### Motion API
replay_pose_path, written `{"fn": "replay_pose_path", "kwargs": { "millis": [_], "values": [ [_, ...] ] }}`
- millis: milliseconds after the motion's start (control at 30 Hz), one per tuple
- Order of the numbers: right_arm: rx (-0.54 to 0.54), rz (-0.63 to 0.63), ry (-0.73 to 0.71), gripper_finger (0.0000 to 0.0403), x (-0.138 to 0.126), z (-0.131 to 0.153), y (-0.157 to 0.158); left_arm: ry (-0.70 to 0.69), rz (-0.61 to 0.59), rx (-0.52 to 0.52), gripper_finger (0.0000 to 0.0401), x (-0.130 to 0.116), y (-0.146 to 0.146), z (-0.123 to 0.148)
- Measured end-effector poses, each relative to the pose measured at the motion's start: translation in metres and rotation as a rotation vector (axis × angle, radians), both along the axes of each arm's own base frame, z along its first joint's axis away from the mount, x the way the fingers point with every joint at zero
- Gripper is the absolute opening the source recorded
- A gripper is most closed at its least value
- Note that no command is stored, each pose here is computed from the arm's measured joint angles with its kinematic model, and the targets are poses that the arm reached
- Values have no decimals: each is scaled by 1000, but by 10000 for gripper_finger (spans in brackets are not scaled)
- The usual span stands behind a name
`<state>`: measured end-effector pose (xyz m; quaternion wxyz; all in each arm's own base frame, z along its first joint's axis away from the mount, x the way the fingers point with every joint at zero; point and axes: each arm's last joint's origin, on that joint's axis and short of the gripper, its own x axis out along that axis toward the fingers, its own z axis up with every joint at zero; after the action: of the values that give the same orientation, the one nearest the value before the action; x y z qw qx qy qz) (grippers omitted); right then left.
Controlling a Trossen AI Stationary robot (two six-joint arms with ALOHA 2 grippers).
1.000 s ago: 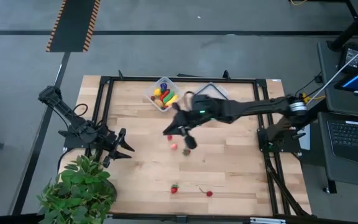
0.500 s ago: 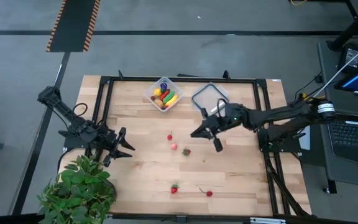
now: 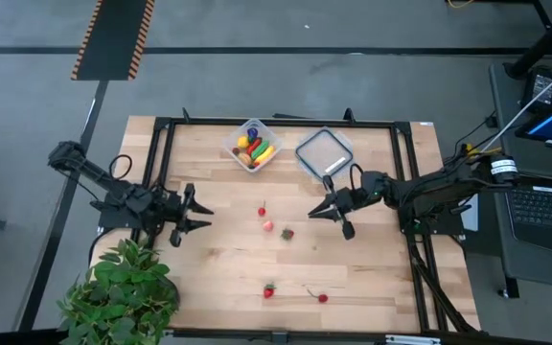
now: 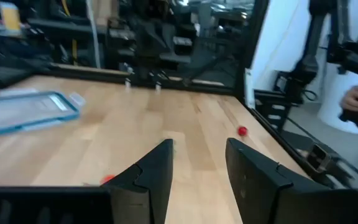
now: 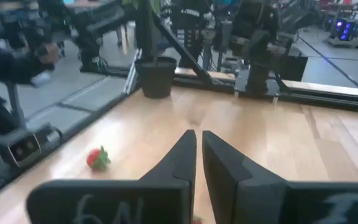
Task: Pick and placing Produce into tupperware
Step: Put the top cherry into the transparent container
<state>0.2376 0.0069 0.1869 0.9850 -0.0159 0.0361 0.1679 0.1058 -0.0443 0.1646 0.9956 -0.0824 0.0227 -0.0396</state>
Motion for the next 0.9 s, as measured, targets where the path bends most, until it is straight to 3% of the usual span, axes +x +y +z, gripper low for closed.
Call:
{"fn": "replay_pose_path", "kwargs": {
  "millis": [133, 333, 533, 667, 900],
  "values": [
    [-58, 5, -10, 31, -1, -2, 0, -17, 21, 27, 140, 5, 6, 2],
    [-52, 3, -45, 31, 3, 6, 0, 75, 73, 68, 140, 18, 15, -1],
    [-60, -46, -62, 31, 7, 11, -2, 181, 98, 238, 140, 44, 22, 11],
    [-70, -101, -29, 31, 7, 8, -3, 293, 113, 310, 140, 68, 28, 13],
    [-73, -114, -17, 31, 7, 7, -4, 578, 76, 340, 140, 104, 34, 11]
  ]
}}
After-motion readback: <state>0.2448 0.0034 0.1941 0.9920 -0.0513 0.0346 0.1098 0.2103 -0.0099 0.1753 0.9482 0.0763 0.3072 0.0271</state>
